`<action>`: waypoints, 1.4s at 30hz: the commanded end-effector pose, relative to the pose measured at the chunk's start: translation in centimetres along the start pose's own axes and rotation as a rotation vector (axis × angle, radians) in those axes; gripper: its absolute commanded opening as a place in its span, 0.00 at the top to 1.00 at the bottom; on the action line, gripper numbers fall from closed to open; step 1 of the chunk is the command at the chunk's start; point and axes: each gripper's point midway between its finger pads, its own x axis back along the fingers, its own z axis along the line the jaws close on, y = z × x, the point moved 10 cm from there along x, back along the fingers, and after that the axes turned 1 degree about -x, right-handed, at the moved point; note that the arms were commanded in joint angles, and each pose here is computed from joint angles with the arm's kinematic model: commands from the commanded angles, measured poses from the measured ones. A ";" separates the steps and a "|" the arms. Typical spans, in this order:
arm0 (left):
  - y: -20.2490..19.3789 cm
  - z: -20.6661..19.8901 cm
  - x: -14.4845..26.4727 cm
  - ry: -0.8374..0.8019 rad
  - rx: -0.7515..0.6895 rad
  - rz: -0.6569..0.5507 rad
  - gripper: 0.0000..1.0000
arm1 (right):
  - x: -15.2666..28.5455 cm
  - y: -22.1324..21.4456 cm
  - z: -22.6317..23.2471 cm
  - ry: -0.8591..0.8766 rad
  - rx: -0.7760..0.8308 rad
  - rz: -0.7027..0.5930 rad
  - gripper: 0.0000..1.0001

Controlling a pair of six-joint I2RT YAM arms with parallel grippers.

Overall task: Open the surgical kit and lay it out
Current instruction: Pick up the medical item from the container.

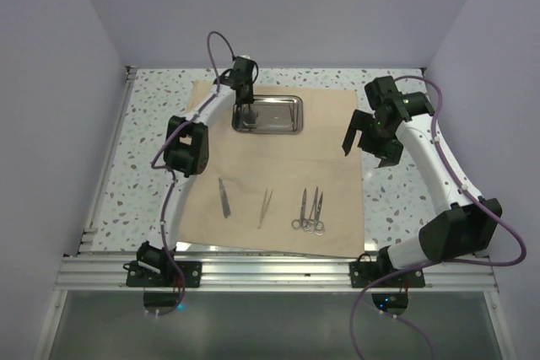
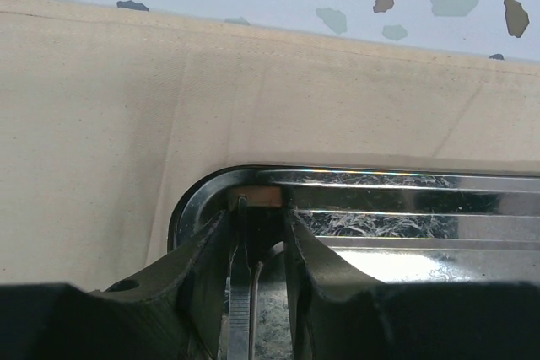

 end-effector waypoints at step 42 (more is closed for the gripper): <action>4.5 1.8 6.2 -0.291 0.130 0.013 1.00 | 1.8 -0.4 -0.5 0.111 0.041 -0.072 0.02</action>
